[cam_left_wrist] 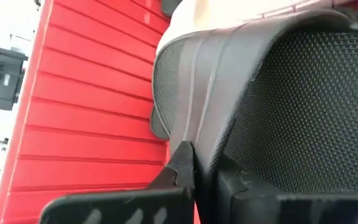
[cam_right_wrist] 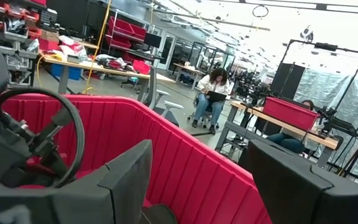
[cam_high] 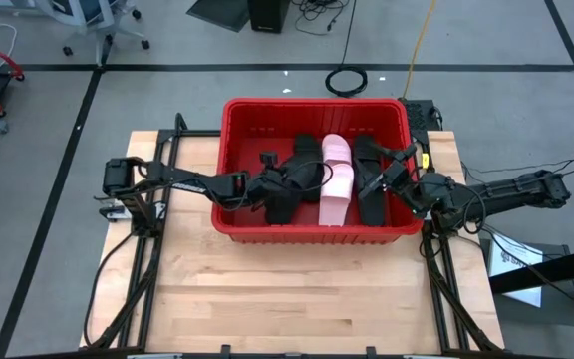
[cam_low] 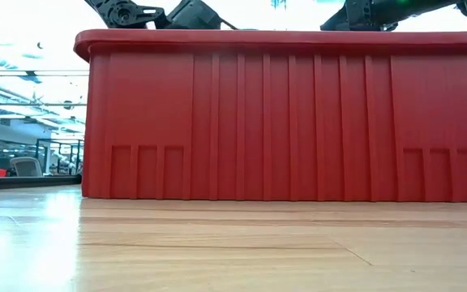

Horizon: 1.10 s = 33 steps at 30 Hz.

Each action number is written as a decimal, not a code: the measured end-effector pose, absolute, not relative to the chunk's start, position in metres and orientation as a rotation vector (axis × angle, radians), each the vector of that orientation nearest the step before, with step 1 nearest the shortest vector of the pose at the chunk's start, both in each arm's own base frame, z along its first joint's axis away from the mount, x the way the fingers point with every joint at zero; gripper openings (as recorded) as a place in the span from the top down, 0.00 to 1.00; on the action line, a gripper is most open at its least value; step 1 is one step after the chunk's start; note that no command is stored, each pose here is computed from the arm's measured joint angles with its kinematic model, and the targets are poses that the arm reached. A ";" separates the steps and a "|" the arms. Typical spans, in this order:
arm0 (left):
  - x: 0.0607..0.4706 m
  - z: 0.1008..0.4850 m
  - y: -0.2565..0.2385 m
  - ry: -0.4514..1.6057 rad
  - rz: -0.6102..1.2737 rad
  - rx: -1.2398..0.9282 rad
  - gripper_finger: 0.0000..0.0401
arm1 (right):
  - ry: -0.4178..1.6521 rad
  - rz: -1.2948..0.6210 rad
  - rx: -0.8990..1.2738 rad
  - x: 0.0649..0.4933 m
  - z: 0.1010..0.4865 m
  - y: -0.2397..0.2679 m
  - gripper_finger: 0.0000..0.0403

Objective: Pick and place slides into bin
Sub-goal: Put the black slipper into the red container

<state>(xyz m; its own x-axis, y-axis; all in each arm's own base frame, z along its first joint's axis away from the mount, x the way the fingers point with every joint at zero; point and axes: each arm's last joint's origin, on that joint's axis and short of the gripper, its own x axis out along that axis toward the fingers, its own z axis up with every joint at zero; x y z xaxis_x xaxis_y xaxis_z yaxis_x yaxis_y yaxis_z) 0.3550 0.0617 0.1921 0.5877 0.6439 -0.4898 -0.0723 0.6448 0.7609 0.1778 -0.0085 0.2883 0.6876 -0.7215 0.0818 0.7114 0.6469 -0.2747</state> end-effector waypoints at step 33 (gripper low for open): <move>0.405 0.215 0.054 1.018 0.635 0.523 1.00 | 0.036 -0.816 -0.295 0.178 0.288 -0.009 0.37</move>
<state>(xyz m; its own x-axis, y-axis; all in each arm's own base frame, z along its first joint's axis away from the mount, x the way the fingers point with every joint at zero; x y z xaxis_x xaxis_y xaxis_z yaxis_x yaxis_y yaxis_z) 0.4049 0.0539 0.2146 0.3773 0.6986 -0.6079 -0.2382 0.7076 0.6653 0.1778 -0.0085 0.2883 0.6868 -0.7222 0.0817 0.7124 0.6465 -0.2731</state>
